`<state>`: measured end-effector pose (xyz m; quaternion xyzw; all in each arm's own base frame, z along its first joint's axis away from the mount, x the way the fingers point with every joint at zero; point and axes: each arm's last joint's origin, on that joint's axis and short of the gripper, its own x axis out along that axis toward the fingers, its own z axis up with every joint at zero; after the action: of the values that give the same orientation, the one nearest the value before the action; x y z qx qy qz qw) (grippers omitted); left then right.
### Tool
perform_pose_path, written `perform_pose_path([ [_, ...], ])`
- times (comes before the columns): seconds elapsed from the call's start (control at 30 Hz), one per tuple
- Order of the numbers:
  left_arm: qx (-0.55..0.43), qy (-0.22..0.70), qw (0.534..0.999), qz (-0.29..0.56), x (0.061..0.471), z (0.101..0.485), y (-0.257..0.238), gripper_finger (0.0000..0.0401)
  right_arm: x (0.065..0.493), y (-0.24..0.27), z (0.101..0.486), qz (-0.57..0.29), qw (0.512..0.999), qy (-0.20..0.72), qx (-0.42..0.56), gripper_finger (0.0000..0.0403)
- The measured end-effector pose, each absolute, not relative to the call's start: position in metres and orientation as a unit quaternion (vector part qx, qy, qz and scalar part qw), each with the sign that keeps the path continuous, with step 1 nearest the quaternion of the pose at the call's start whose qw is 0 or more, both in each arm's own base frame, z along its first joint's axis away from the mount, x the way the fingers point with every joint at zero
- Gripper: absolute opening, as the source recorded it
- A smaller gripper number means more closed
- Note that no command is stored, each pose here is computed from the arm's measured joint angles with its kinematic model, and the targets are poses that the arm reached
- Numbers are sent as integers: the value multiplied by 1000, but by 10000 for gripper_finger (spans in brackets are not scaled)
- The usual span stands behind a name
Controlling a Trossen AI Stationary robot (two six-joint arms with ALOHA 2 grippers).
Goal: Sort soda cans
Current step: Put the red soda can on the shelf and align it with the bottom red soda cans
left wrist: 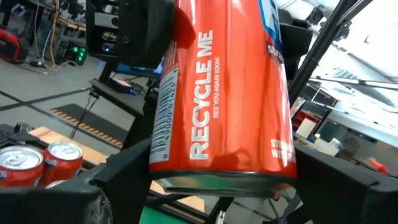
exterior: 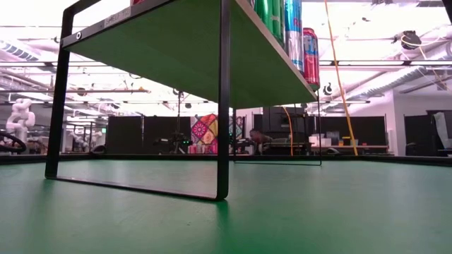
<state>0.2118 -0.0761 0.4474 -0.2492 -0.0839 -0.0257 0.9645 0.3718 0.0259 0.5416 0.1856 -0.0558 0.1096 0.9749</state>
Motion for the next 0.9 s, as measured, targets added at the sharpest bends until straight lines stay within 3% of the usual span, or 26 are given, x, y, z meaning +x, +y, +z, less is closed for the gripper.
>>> perform_pose_path([
  [0.3,-239,-95,966,-35,212,450,-76,282,371,26,542,108,974,-57,189,295],
  [0.47,-240,-97,965,-38,211,450,-77,283,371,25,543,93,972,-59,207,303],
  [0.67,-199,-112,974,-4,210,454,-74,286,372,24,542,71,958,-56,271,344],
  [0.9,-53,-126,986,97,203,469,-71,287,371,26,543,8,942,-78,327,360],
])
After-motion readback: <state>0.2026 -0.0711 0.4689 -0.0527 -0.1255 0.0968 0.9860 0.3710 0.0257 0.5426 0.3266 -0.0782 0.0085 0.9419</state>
